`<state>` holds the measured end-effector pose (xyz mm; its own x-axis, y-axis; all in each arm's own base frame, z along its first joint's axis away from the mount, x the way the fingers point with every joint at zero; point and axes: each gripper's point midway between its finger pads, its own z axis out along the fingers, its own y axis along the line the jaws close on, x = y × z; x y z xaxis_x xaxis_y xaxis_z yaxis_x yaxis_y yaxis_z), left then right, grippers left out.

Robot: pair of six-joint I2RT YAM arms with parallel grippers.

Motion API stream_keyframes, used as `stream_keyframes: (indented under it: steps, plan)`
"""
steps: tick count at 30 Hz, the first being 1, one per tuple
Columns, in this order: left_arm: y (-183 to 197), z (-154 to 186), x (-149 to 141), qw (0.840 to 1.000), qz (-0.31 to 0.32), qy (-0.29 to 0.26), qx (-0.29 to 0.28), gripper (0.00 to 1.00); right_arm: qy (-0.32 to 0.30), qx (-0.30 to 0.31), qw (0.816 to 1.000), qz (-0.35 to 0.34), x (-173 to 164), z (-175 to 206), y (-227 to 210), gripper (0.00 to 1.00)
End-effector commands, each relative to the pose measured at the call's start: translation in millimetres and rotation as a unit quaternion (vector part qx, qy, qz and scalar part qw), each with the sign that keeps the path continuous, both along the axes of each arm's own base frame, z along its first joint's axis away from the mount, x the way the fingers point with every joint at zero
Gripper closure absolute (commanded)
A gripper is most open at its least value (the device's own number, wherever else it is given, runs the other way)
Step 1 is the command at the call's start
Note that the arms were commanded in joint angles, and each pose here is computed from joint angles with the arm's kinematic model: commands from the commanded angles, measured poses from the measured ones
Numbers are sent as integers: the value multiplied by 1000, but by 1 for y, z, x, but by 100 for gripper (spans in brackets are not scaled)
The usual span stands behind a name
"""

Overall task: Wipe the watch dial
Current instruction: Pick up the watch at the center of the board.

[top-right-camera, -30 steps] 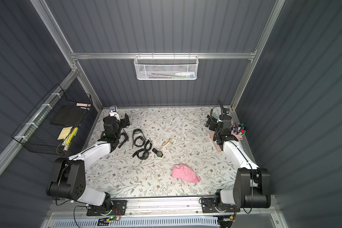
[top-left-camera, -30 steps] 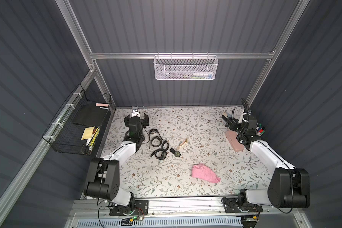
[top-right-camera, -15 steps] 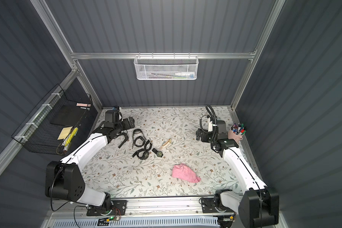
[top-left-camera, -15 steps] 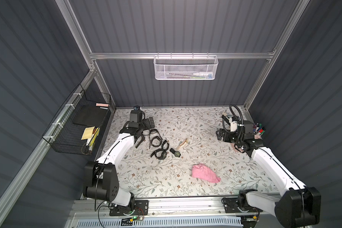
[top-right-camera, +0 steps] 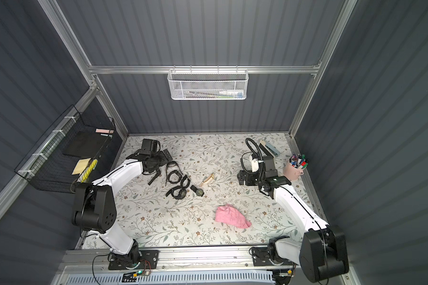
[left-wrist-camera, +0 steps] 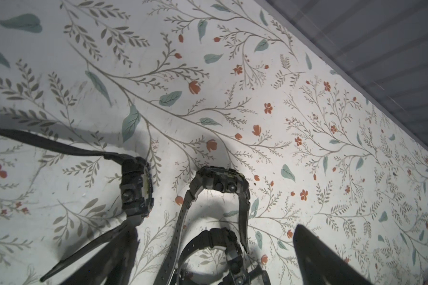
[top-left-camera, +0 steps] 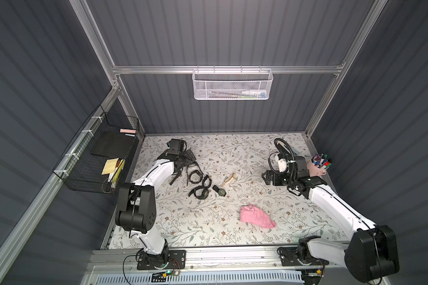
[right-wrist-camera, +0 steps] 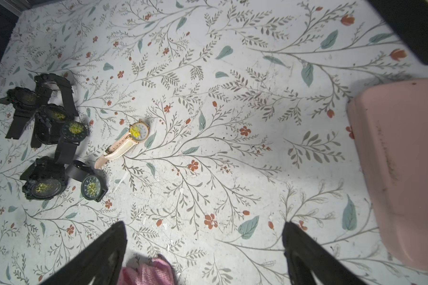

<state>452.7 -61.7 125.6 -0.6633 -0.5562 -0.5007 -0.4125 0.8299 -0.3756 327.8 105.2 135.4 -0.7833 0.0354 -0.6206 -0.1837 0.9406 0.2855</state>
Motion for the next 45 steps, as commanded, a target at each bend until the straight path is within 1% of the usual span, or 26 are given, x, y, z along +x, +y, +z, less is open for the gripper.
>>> stream_keyframes:
  steps: [1, 3, 4, 9, 11, 14, 18, 21, 22, 24, 28, 34, 38, 45]
  plan:
    - [10, -5, 8, 996, 80, 21, -14, 0, 16, 3, 1000, 13, 1, -6, 6, 2]
    - [16, -14, 14, 994, 101, 38, -8, 0, 27, 5, 1000, 13, 1, -10, 8, 3]
    - [19, -10, 22, 993, 113, 39, -7, 1, 32, 7, 999, 15, 0, -12, 9, 3]
    - [33, -14, 37, 985, 160, 65, -2, 1, 47, 13, 999, 22, 2, -18, 14, 4]
    - [40, -12, 37, 981, 180, 72, 0, 1, 58, 14, 998, 22, 4, -21, 15, 4]
    - [52, -6, 32, 976, 205, 76, 21, 1, 72, 13, 997, 23, 7, -26, 17, 4]
    - [70, -17, 17, 964, 241, 108, 28, 0, 93, 13, 995, 31, 11, -33, 20, 5]
    - [78, -28, 12, 961, 247, 126, 17, 1, 108, 23, 992, 64, 12, -34, 31, 6]
    - [78, -31, 12, 960, 248, 128, 13, 1, 126, 22, 990, 66, 7, -39, 31, 7]
    - [78, -35, 13, 960, 248, 130, 6, 1, 132, 24, 989, 69, 7, -41, 32, 8]
    - [80, -45, 20, 959, 251, 133, -3, 0, 129, 19, 989, 70, 5, -40, 32, 9]
    - [79, -73, 27, 957, 244, 153, -38, 1, 124, 13, 990, 69, 3, -39, 31, 9]
    - [78, -79, 31, 956, 246, 154, -43, 5, 129, 7, 989, 69, 3, -41, 31, 9]
    - [88, -90, 33, 952, 257, 159, -45, 12, 128, 3, 989, 78, 2, -38, 36, 9]
